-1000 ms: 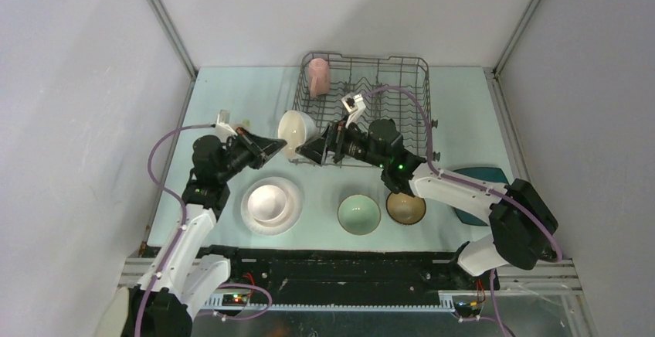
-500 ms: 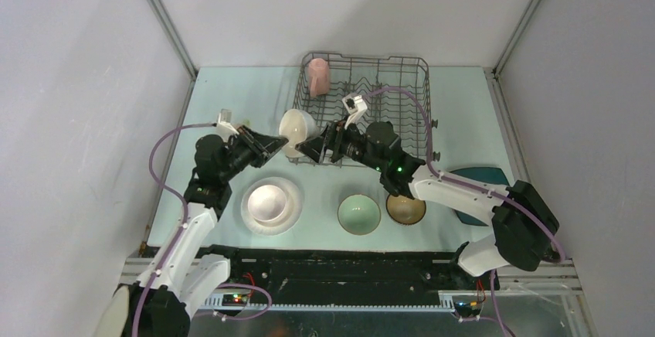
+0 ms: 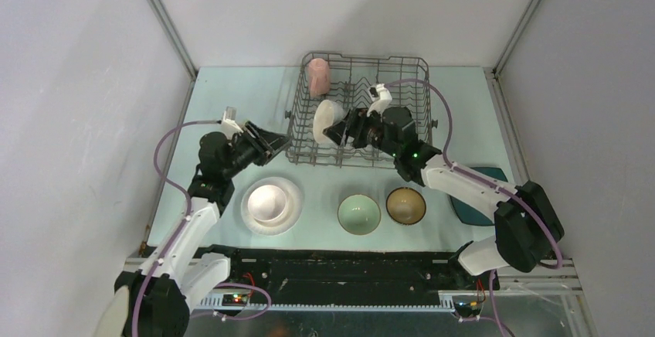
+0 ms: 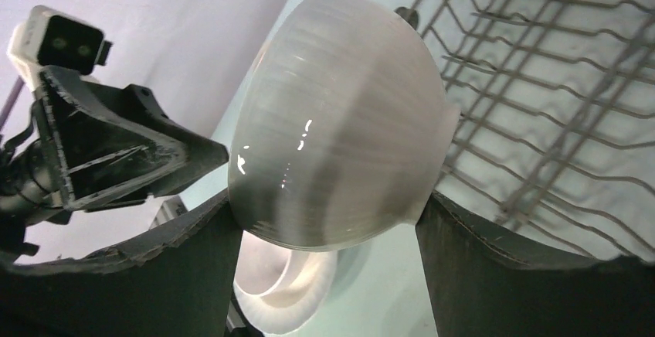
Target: Load the mixed dishes into the dish rack
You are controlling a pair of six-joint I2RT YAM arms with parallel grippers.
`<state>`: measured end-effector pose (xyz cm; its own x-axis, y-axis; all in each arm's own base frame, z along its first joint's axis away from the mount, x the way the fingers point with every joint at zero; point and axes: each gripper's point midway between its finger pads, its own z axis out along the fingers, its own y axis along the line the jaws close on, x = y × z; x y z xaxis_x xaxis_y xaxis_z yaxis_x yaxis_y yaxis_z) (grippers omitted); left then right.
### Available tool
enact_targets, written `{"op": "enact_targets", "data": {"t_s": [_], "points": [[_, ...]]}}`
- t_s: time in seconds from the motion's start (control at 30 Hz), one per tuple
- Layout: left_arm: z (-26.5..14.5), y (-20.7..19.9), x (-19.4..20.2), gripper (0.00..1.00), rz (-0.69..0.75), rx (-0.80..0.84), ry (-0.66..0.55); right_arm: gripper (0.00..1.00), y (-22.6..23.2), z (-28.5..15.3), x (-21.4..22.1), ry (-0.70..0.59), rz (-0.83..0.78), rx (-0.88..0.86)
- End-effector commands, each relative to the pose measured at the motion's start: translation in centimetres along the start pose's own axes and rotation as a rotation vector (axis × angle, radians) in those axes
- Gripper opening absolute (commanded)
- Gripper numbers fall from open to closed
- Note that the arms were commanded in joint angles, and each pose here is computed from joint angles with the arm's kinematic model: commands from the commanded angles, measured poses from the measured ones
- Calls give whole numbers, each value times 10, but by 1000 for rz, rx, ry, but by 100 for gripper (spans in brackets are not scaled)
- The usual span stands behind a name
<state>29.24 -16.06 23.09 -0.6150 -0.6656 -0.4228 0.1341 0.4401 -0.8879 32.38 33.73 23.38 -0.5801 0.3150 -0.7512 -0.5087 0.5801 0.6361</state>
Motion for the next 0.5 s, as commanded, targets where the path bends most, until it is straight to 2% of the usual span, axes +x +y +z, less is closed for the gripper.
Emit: {"op": "enact_targets", "data": {"t_s": [0.0,0.1,0.13,0.2,0.33,0.37,0.47], "points": [[0,-10,-5,49,77,21,-2,0,6,-21,-61,-133,-96,9],[-2,-1,-9,54,150,-42,-19,0,-23,-29,-82,-131,-175,129],[-2,12,-8,56,156,-112,-20,0,-37,-33,-80,-98,-222,179],[-4,29,-11,62,210,-219,-32,0,-52,-38,-86,-87,-286,258],[-4,46,-13,77,264,-331,-52,0,-80,-50,-96,-54,-387,419],[-4,46,-15,83,284,-344,-61,0,-83,-49,-99,-42,-411,423],[-3,49,-14,90,364,-443,-92,0,-106,-53,-103,13,-472,426]]}}
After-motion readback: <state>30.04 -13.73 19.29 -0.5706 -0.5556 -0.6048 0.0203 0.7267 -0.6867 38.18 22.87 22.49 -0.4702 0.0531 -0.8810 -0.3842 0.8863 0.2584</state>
